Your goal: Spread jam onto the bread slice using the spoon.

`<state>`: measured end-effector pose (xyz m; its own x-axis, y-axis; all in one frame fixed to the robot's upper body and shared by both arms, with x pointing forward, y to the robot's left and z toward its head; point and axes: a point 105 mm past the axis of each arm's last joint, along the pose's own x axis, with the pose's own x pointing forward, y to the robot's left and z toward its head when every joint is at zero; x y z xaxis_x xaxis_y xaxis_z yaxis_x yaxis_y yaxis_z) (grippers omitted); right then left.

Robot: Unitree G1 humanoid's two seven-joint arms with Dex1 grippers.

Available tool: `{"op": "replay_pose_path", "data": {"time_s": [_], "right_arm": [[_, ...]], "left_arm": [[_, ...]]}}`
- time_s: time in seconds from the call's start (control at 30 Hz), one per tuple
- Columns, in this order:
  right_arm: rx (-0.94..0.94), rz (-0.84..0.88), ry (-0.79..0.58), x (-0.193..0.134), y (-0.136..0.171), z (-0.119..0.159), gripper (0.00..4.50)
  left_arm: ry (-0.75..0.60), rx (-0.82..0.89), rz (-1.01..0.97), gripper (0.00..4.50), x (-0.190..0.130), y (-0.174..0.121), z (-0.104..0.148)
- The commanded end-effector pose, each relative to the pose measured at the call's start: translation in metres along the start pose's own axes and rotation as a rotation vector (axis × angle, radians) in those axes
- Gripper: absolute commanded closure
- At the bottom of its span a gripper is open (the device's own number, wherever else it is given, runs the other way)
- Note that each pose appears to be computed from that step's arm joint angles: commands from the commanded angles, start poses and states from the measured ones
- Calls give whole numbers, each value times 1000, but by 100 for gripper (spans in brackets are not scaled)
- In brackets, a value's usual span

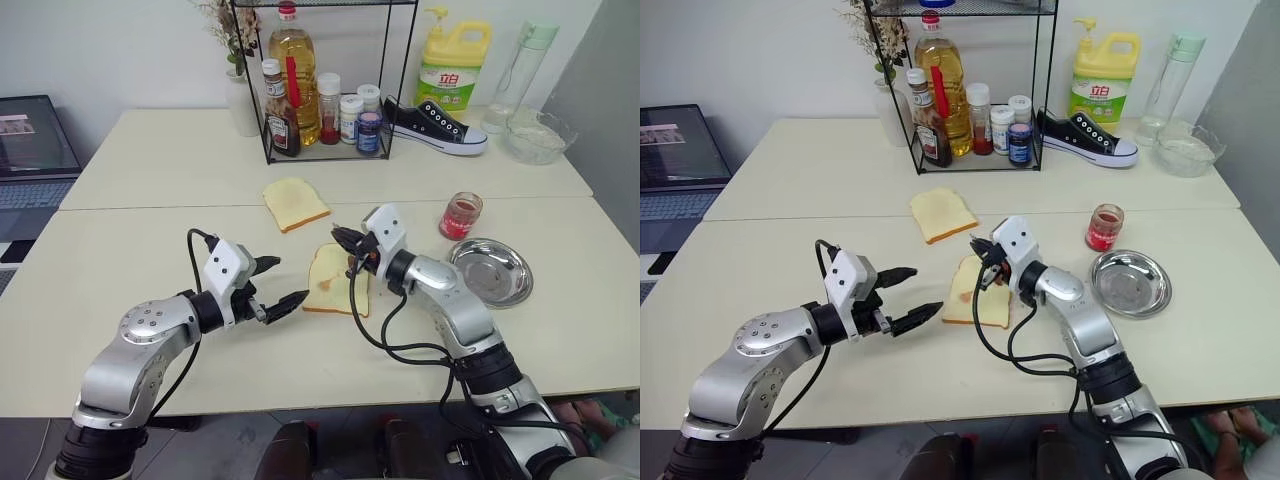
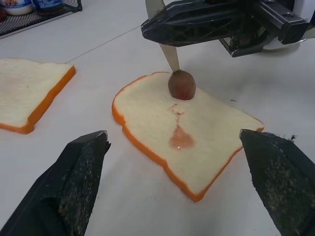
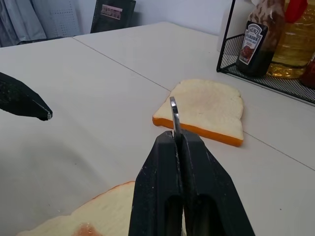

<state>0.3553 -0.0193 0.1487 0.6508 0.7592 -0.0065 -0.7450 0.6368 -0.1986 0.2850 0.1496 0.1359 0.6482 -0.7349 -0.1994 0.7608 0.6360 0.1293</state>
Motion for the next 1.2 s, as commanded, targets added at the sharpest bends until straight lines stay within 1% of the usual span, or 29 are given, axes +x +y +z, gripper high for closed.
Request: {"op": "replay_pose_path", "data": {"time_s": [0.03, 0.17, 0.27, 0.4, 0.47, 0.53, 0.67, 0.83, 1.0, 1.07, 1.2], "right_arm": [[4, -16, -14, -4, -10, 12, 448], [17, -18, -79, -11, -19, 45, 448], [59, -19, -109, -17, -23, 63, 448], [139, -29, -126, -20, -27, 72, 448], [327, -55, -137, -18, -30, 68, 448], [537, -64, -129, -13, -28, 56, 448], [739, -77, -89, -5, -21, 33, 448], [838, -67, -51, 5, -11, 15, 448], [876, -74, -14, 11, -7, -3, 448], [901, -77, -16, 13, -7, -5, 448], [947, -67, -41, 18, -6, 0, 448]], "left_arm": [[-26, 31, -2, 0, -2, -2, 7], [-24, 32, -2, 0, -3, -1, 7], [-21, 34, -3, 0, -6, -1, 6], [-18, 36, -4, 0, -8, -2, 6], [-15, 37, -6, 0, -8, -2, 5], [-13, 38, -8, 0, -9, -1, 4], [-9, 41, -13, 0, -10, -1, 3], [-3, 44, -14, 0, -12, 0, 3], [1, 45, -15, 0, -13, 1, 3], [2, 45, -16, 0, -12, 1, 3], [3, 43, -18, 0, -13, 0, 3]]}}
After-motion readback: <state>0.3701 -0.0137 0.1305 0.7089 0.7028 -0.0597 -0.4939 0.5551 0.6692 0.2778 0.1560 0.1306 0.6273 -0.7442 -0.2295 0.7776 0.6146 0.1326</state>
